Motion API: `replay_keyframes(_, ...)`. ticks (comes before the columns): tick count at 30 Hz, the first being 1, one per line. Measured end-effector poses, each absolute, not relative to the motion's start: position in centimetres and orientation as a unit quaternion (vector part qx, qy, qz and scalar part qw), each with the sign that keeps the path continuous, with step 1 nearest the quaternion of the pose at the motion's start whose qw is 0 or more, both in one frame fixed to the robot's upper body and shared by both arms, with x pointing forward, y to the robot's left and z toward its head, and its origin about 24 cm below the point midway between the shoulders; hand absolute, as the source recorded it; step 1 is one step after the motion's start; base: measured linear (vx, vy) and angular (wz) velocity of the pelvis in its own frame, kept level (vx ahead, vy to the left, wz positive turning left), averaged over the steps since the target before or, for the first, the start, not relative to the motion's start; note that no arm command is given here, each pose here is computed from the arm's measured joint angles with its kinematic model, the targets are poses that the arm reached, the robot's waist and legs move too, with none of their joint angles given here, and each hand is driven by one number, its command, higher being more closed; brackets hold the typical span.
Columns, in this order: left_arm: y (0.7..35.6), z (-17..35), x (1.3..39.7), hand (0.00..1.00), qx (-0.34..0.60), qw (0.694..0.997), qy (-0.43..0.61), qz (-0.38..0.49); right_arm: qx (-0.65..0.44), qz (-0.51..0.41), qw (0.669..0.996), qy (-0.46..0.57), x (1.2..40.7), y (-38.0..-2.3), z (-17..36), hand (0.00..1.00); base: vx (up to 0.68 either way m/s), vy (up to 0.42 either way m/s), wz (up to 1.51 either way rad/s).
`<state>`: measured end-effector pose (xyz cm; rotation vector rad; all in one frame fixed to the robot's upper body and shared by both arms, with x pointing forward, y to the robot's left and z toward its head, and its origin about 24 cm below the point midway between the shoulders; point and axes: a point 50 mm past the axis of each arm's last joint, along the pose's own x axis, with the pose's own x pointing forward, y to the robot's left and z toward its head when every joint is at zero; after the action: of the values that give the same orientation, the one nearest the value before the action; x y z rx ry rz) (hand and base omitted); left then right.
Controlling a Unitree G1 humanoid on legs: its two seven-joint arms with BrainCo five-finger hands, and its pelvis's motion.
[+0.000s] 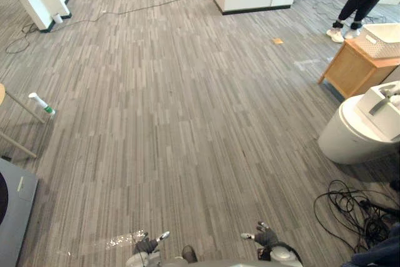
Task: Organize washtable
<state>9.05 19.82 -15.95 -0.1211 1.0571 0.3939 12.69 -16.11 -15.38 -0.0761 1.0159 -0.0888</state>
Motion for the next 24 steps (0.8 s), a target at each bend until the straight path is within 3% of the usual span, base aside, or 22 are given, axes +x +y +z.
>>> replay_keyframes(6,19.8,-16.0,9.0,0.0,-0.058,0.84,0.506,0.188,-0.011,-0.077,0.864,0.498,12.2,-16.8,-15.6,0.0,0.0,0.0,0.0)
replay_keyframes(14,19.8,-16.2,8.6,0.0,-0.079,0.824,0.515,0.222,0.066,-0.203,0.829,0.516,10.7,-19.0,-16.0,0.0,-0.01,-0.025,-0.02)
replay_keyframes(24,19.7,-16.2,8.6,0.0,-0.082,0.823,0.515,0.225,0.083,-0.233,0.823,0.512,10.6,-19.8,-15.9,0.0,-0.03,-0.063,-0.06)
